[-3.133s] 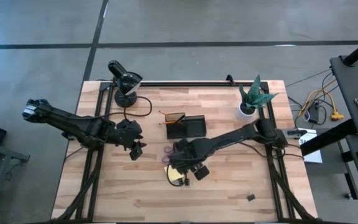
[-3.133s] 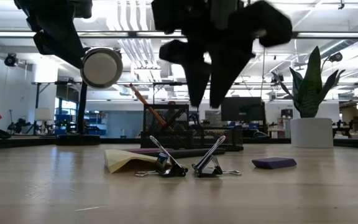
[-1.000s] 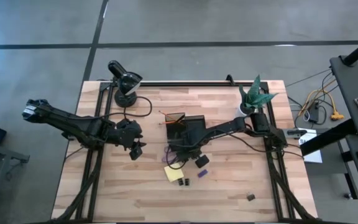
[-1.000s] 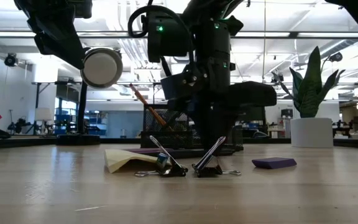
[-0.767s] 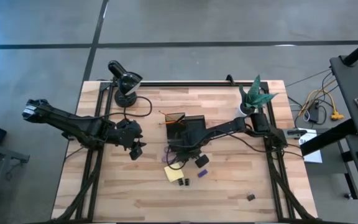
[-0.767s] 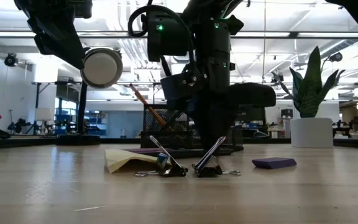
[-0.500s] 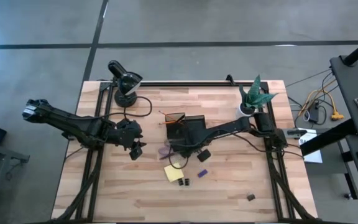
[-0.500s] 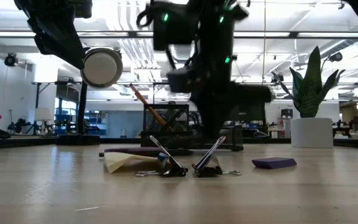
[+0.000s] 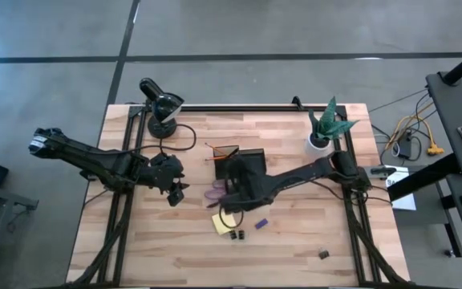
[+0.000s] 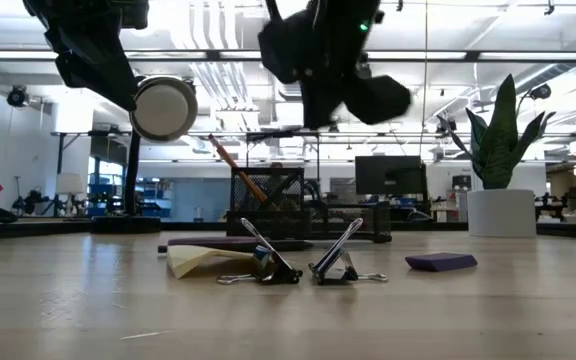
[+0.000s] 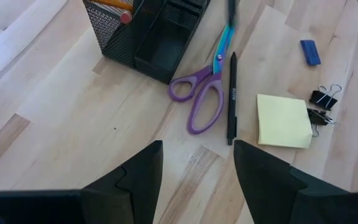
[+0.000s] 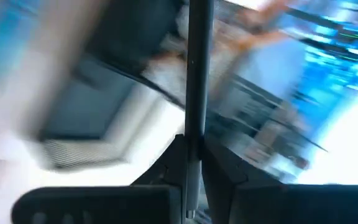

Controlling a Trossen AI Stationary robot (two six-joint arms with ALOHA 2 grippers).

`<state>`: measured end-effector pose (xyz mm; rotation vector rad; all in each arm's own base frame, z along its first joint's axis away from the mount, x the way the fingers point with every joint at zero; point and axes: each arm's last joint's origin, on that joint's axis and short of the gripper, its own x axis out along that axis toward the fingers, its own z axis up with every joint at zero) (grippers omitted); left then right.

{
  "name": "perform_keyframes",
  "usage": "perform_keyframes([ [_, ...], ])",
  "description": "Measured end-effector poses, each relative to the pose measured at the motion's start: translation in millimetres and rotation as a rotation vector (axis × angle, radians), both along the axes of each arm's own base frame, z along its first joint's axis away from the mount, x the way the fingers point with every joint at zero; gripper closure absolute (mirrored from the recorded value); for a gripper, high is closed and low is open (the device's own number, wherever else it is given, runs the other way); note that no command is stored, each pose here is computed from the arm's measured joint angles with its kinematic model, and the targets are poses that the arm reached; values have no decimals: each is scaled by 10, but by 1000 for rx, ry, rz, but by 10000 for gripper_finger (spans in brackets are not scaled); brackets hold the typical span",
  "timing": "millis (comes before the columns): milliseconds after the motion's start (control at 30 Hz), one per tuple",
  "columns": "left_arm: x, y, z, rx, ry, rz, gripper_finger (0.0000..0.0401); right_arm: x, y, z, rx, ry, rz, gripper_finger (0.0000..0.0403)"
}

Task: Pick and place office supplies into organizer
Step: Put the right black pen into the black desk organizer

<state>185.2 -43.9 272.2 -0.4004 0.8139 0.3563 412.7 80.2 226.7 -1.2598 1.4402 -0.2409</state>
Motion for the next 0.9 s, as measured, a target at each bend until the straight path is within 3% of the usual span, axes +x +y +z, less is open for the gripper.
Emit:
perform_keyframes([
  [100, 2, -1, 11, -2, -4, 1, 221, 29, -75, 74, -132, 24, 24, 381],
  [333, 41, -16, 108, -45, -65, 13, 221, 106, -449, 194, -273, 85, -14, 381],
  [600, 103, -36, 181, -78, -157, 5, 221, 129, -831, 181, -283, 198, -44, 381],
  [900, 104, -46, 282, -124, -248, -24, 221, 172, -816, 12, -211, 248, -17, 381],
])
